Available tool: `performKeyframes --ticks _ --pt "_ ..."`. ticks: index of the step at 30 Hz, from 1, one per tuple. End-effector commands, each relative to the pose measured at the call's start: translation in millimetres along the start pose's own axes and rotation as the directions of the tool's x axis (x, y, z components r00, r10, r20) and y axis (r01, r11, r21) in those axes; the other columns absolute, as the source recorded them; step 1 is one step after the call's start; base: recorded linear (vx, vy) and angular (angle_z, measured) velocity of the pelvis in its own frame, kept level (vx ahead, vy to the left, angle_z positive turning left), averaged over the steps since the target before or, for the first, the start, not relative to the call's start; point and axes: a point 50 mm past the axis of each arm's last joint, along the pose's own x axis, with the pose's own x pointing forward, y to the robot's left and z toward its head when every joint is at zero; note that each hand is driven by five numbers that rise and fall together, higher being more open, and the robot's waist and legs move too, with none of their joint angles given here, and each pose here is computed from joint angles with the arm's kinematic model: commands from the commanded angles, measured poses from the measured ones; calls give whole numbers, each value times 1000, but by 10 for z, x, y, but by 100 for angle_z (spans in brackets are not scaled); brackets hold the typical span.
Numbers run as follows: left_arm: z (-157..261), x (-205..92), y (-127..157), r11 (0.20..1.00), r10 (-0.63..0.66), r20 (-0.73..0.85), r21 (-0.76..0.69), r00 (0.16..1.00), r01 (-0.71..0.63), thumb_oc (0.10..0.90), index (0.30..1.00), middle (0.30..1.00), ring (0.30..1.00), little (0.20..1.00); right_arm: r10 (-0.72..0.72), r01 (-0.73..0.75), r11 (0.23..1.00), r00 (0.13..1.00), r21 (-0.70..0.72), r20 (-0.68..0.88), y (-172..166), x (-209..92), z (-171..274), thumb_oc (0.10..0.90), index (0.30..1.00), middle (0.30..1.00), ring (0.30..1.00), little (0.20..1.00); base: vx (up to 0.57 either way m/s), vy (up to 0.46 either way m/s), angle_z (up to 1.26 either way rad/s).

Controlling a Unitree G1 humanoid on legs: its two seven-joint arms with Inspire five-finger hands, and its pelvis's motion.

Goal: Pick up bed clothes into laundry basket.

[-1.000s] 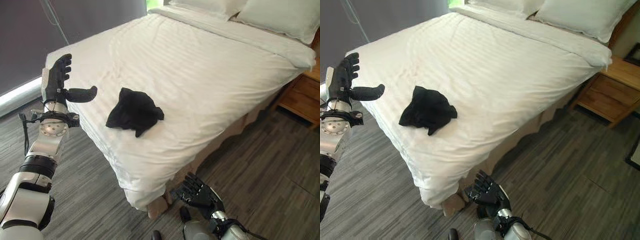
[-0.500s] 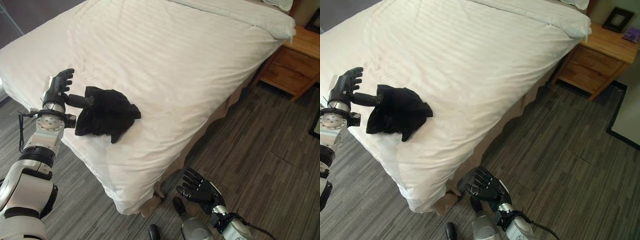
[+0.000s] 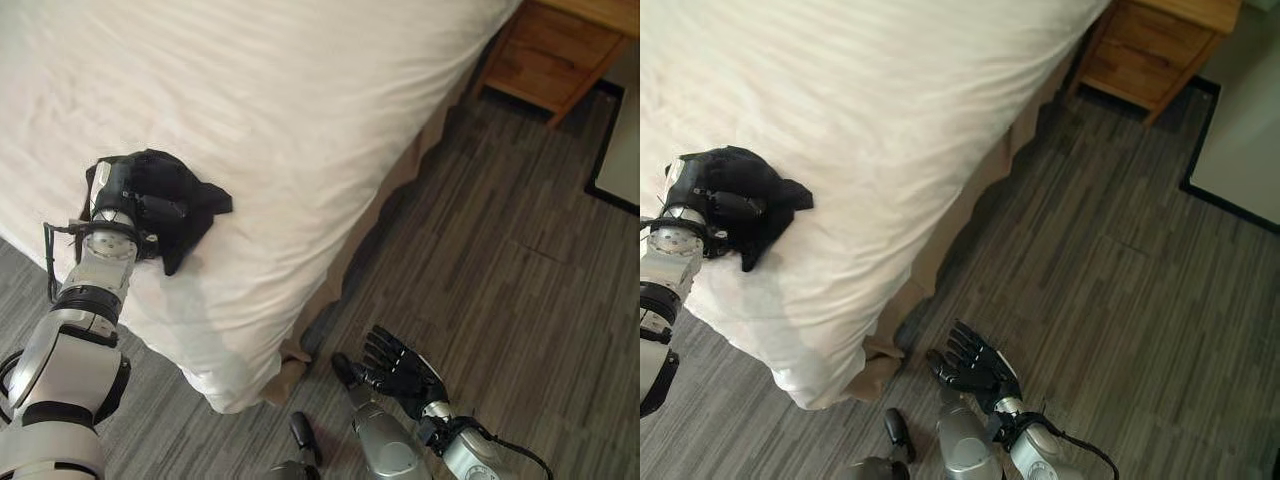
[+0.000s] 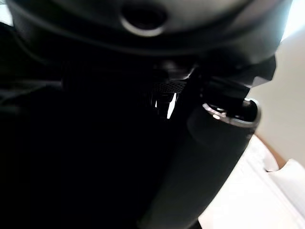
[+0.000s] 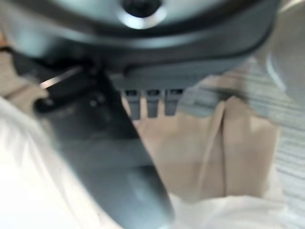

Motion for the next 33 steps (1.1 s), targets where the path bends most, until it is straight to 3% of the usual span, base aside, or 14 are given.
performKeyframes --ticks 1,4,6,7,12,17,19,22,23,24,25,29,30,33 --pt "82 46 415 984 176 -22 5 984 -176 800 900 900 900 900 83 -88 996 989 31 122 186 12 158 800 900 900 900 900 13 -16 -10" --pt "-154 -3 373 985 172 -106 9 979 -172 800 900 900 900 900 81 -86 996 989 33 127 192 14 173 800 900 900 900 900 21 -23 -13" --pt "-343 -57 335 986 164 -166 -15 972 -169 417 326 326 326 326 80 -84 996 989 30 124 186 6 169 800 900 900 900 900 31 -16 -3" --pt "-426 -84 347 986 163 -192 -7 968 -168 400 300 300 300 300 81 -85 996 989 27 126 185 7 176 800 900 900 900 900 39 -12 0" --pt "-507 -118 378 983 149 -208 -73 967 -168 400 300 300 300 300 83 -83 997 991 -4 107 161 21 175 800 900 900 900 900 33 -13 0" --pt "-73 -19 416 966 151 -26 -210 988 -153 400 300 300 300 300 103 -101 995 991 -28 81 154 34 160 800 900 900 900 900 49 -32 2" --pt "344 1 372 940 145 160 -329 976 -86 400 300 300 300 300 100 -98 995 992 -35 72 123 26 152 800 900 900 900 900 71 -24 16" --pt "559 -7 301 933 133 245 -357 960 -38 400 300 300 300 300 93 -90 995 994 -45 59 93 16 133 800 900 900 900 900 53 -15 16" --pt "851 -43 214 911 124 356 -410 926 35 400 300 300 300 300 86 -83 995 995 -48 56 67 -2 126 800 900 900 900 900 37 -12 5" --pt "852 -44 209 911 123 356 -410 926 36 400 300 300 300 300 85 -82 995 995 -48 56 66 -3 126 800 900 900 900 900 97 -25 6" --pt "1131 -105 29 894 78 456 -425 886 140 400 300 300 300 300 62 -60 997 997 -49 53 18 -13 120 800 900 900 900 900 63 -12 4" --pt "1330 -167 -127 881 39 525 -419 850 218 400 300 300 300 300 46 -43 998 997 -44 58 -12 -15 128 800 900 900 900 900 49 -17 1" --pt "1543 -251 -283 850 -3 594 -422 804 315 400 300 300 300 300 42 -38 998 996 -49 76 -21 11 188 800 900 900 900 900 36 -47 -5" --pt "1765 -323 -338 827 -17 655 -416 755 379 400 300 300 300 300 50 -43 997 994 -68 96 -20 53 269 800 900 900 900 900 74 19 -6"
